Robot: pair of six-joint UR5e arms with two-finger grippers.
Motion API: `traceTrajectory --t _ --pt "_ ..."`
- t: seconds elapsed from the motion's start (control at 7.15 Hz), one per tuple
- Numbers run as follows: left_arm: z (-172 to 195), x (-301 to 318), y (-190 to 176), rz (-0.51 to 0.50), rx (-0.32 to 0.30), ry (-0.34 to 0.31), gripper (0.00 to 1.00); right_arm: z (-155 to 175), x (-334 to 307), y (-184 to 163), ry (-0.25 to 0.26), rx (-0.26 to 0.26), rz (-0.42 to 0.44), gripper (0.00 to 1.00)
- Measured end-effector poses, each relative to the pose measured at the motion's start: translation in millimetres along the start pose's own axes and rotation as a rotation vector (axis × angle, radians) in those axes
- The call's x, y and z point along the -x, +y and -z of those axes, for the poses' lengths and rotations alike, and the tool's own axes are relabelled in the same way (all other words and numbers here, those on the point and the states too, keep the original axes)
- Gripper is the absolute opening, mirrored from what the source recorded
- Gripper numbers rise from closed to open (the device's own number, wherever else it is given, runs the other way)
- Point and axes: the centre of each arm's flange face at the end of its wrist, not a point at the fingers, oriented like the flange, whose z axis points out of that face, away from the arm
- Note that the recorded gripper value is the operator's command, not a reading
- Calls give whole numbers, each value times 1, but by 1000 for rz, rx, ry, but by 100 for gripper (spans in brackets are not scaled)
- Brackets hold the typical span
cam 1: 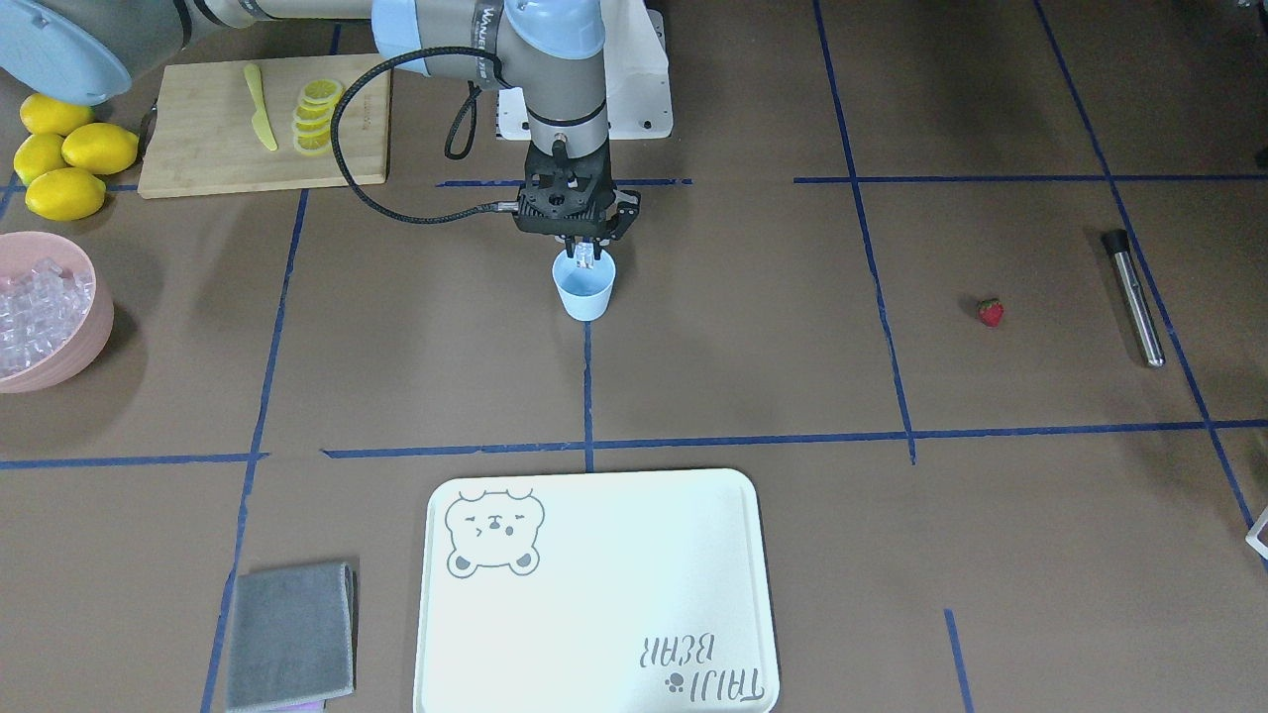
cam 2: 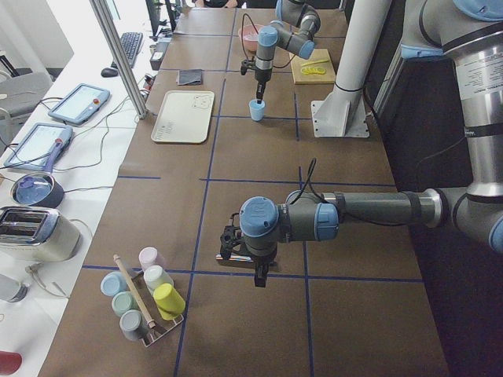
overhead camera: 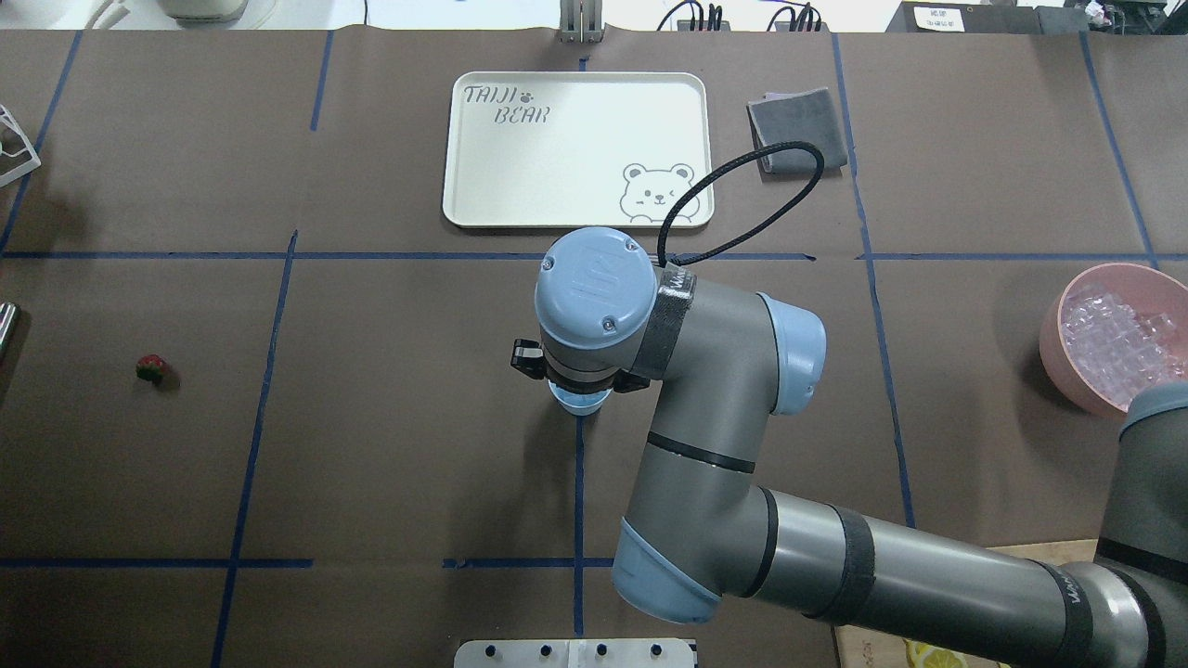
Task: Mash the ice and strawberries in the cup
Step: 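Open the right gripper to drop the ice cube into the cup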
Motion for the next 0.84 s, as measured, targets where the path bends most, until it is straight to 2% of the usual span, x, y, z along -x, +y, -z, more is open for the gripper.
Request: traceTrajectory --t 0.56,0.84 --pt "0 -1 -1 -4 0 0 100 1 4 4 -3 0 6 99" --pt "0 -2 -2 -9 1 0 100 1 -1 -4 4 -2 41 99"
